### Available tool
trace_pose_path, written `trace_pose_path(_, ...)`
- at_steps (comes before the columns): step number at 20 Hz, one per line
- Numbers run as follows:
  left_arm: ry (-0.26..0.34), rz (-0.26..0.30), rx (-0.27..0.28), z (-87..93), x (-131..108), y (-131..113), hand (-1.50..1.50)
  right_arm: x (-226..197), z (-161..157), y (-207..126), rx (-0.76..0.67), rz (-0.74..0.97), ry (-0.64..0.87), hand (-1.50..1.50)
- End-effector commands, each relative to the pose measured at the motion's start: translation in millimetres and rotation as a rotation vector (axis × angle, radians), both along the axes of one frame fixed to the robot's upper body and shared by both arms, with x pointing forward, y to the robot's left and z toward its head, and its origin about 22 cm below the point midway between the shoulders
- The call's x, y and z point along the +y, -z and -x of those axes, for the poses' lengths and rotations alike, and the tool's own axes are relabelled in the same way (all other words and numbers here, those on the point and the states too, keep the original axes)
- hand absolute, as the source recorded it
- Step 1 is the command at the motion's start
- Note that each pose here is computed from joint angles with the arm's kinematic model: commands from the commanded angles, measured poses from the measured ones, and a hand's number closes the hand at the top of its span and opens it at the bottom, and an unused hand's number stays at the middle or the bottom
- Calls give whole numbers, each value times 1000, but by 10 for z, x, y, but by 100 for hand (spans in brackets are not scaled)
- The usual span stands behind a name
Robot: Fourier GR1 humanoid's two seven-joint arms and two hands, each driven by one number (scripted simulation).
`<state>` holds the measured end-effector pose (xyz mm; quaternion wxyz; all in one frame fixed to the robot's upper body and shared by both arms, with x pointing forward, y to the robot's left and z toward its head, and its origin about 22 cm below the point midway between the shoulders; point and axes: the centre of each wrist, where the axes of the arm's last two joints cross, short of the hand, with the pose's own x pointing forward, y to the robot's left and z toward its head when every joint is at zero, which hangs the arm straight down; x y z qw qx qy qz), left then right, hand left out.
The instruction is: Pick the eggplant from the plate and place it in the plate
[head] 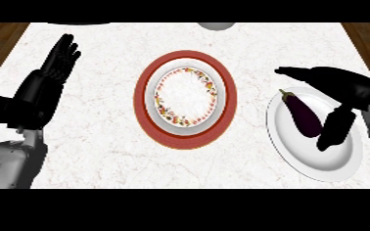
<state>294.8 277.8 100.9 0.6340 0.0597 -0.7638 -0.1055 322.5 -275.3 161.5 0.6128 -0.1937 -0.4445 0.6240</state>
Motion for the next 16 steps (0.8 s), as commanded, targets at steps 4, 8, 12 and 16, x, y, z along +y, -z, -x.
trace_pose_path(4, -7, 3, -6, -112, 157, -181, 0, -28, -12, 186, -8, 93, 38, -150)
trace_pose_path(8, -12, -3, -1, -58, 103, -109, 0, 69, -65, 405, 2, 206, 80, -150)
trace_pose_path(12, -4, 5, 11, -152, 77, -164, 0, -111, -76, 658, 38, 250, 97, -150)
trace_pose_path(16, 3, 3, 7, -18, -35, 75, 0, -144, -262, 679, 63, 231, 96, -150)
